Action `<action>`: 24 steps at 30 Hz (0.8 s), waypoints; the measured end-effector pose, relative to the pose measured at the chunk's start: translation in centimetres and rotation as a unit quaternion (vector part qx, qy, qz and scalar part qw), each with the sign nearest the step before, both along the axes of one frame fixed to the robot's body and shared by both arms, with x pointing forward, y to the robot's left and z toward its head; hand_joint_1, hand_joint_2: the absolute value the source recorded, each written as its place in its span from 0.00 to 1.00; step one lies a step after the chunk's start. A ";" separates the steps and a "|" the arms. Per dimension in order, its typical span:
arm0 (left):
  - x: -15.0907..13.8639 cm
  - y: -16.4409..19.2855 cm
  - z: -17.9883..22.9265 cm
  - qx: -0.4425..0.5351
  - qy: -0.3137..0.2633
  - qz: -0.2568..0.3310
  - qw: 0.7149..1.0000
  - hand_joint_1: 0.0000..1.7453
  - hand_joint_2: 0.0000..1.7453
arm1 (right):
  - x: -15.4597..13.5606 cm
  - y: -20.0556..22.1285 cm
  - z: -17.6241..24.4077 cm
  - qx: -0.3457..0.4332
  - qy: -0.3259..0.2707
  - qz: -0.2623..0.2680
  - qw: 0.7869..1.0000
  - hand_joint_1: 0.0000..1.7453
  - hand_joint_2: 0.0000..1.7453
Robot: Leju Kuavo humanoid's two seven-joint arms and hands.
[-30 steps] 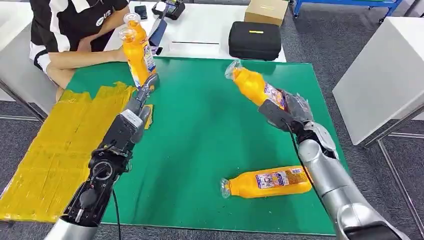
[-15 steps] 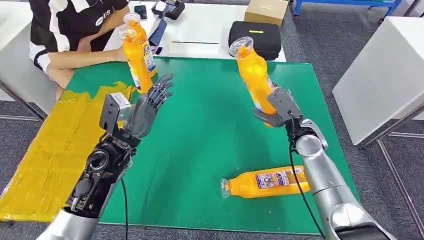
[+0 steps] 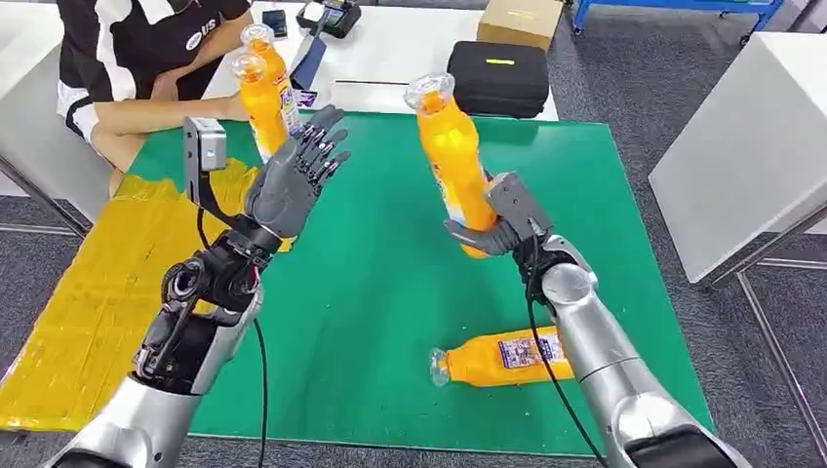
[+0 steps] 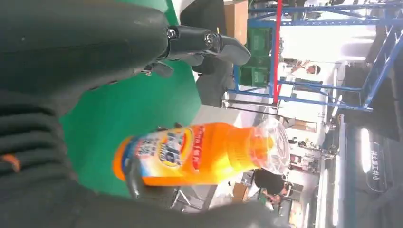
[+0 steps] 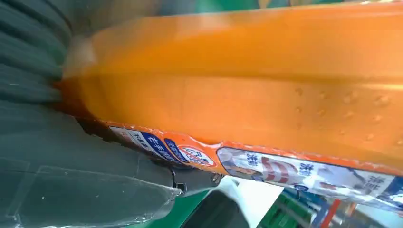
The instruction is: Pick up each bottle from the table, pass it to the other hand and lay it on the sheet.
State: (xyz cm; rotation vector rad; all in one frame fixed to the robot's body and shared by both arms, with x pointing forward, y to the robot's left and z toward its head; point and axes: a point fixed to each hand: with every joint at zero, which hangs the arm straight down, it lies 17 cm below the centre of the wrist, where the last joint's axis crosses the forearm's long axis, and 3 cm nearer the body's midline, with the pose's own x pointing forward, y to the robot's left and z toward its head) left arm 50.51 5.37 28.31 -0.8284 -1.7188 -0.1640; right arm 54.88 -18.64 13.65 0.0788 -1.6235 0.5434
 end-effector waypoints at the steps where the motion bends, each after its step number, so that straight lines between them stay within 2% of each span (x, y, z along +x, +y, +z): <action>1: 0.0 -0.1 0.0 0.000 0.001 0.000 1.000 0.00 1.00 | 0.0 0.2 0.0 -0.001 0.001 0.002 1.000 1.00 1.00; 6: 0.1 -0.2 0.1 -0.008 0.009 -0.006 1.000 0.00 1.00 | -0.3 1.4 -0.1 0.000 0.003 0.018 1.000 1.00 1.00; 16: 0.6 -0.7 -0.4 -0.003 0.029 0.000 1.000 0.00 1.00 | -1.9 7.2 -0.5 0.003 0.009 0.074 0.997 1.00 1.00; 24: -0.5 -3.0 -1.4 0.018 0.028 -0.023 0.999 0.00 1.00 | -1.8 9.4 0.1 0.006 0.006 0.088 0.996 1.00 1.00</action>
